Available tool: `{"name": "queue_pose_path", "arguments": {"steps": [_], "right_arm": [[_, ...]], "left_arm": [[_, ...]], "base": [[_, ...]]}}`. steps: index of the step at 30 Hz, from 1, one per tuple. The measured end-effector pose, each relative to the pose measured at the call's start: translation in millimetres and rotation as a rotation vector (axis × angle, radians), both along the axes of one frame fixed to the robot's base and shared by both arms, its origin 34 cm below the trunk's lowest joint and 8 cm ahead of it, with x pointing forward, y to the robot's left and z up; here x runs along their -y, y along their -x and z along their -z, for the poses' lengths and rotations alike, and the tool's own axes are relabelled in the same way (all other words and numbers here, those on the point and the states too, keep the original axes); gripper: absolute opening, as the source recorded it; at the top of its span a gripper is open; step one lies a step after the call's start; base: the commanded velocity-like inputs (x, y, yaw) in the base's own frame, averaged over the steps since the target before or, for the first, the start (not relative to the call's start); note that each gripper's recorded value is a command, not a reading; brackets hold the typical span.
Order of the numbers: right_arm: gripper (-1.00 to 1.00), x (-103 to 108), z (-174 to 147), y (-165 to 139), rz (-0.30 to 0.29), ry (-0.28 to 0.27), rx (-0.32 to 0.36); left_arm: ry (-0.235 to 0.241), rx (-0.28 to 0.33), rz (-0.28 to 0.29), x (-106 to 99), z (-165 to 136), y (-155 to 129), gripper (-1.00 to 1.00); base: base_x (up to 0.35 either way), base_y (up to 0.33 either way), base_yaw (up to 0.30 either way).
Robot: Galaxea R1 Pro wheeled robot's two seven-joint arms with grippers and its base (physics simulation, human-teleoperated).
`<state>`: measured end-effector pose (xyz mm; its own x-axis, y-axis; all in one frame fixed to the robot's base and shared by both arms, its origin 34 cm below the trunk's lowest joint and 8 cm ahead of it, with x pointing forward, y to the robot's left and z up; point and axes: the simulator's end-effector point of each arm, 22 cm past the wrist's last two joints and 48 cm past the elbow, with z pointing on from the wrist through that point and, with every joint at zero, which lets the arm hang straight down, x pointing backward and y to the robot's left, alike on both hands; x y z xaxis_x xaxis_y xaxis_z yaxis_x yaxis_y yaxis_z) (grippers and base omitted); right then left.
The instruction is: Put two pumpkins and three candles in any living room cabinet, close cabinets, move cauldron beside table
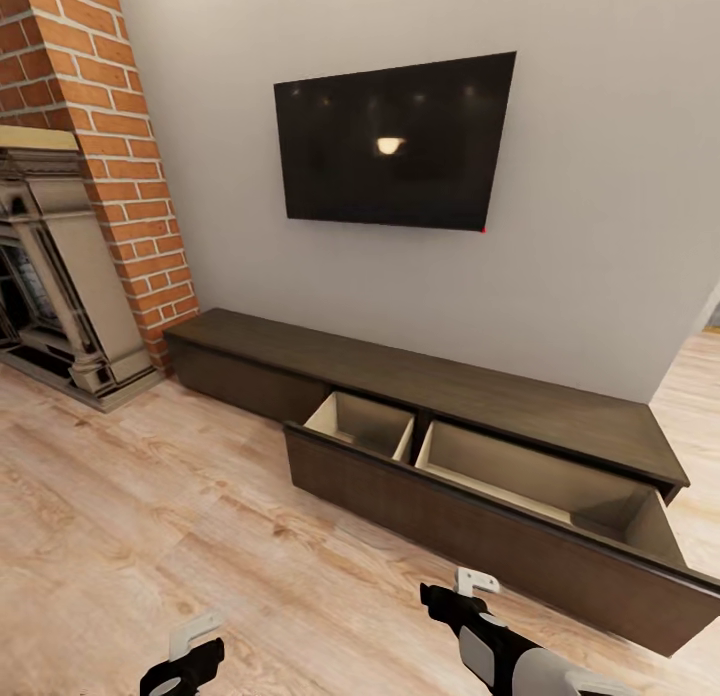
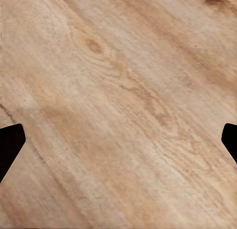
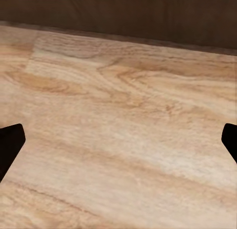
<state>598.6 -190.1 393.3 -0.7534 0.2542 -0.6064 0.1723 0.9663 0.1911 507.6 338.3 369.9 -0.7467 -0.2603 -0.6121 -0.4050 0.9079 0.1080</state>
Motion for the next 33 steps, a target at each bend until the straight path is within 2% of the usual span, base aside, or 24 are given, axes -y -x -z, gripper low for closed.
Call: {"name": "queue_pose_path", "arguments": {"steps": [16,33], "right_arm": [[1.0,0.3,0.1,0.0,0.001,0.001,0.0],[1.0,-0.4,0.4,0.8,0.001,0.001,-0.003]], "left_arm": [[0.0,0.0,-0.001,-0.1,0.0,0.0,1.0],[0.0,0.0,-0.004,-0.6,-0.1,0.4,1.0]], "base": [[0.0,0.016,0.262],[0.07,0.204,0.274]]}}
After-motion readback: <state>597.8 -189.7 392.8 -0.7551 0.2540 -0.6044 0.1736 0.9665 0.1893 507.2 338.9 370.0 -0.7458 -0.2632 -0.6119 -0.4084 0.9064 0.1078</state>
